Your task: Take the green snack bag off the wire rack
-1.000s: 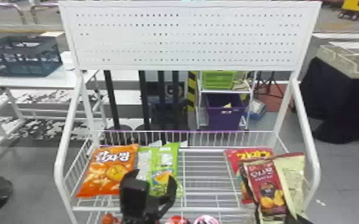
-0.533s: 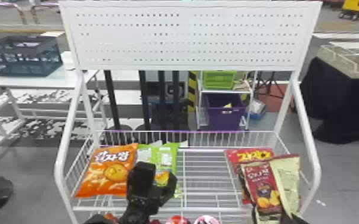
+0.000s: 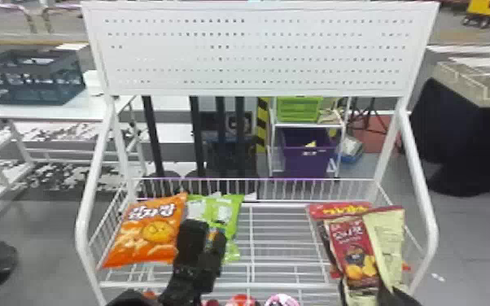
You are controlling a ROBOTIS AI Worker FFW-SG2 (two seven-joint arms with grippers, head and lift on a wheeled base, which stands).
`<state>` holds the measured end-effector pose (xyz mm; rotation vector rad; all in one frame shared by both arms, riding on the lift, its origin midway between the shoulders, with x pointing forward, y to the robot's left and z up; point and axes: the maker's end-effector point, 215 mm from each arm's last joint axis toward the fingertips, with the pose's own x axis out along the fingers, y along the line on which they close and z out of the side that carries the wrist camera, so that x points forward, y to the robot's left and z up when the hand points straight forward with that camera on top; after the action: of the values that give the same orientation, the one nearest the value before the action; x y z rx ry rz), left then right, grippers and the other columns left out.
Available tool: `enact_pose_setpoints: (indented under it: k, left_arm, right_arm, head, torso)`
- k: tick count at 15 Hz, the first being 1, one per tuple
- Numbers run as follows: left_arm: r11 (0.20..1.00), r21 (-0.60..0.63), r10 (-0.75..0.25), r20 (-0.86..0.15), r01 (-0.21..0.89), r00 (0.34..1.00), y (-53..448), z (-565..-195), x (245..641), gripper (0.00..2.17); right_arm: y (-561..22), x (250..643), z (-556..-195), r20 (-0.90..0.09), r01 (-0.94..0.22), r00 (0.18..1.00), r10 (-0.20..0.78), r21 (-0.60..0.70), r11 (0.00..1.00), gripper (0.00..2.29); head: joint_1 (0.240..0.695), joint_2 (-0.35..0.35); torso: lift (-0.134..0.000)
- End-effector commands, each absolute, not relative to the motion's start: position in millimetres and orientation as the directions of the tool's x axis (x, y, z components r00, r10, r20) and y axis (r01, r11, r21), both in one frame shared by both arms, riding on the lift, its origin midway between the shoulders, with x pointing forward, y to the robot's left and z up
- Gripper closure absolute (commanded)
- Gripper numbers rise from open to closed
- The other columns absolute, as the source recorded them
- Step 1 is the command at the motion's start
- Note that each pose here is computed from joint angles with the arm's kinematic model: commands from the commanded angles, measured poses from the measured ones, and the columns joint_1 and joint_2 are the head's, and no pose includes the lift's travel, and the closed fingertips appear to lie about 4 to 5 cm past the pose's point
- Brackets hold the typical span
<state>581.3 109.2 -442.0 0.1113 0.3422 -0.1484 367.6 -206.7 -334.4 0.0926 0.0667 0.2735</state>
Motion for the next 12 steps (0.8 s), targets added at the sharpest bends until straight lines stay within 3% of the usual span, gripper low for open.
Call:
enact_pose_setpoints:
  k: [1,7,12]
  left_arm:
    - [0.982,0.063,-0.147,-0.320,0.176,0.936,99.9,-430.4,574.4,1.90]
    - [0.985,0.016,-0.160,-0.263,0.170,0.951,106.0,-392.2,538.4,1.90]
    - [0.993,-0.018,-0.115,-0.174,0.113,0.978,151.6,-343.4,472.7,1.90]
  right_arm:
    - [-206.2,368.8,-333.7,-0.051,-0.267,0.961,0.273,0.102,0.958,2.24]
    - [-204.7,369.5,-329.4,-0.044,-0.267,0.961,0.272,0.099,0.959,2.24]
    - [-201.4,369.6,-327.6,-0.040,-0.272,0.960,0.277,0.101,0.957,2.24]
  head:
    - [0.499,0.000]
    - [0.499,0.000]
    - [0.499,0.000]
  torso:
    - [0.000]
    - [0.000]
    - [0.000]
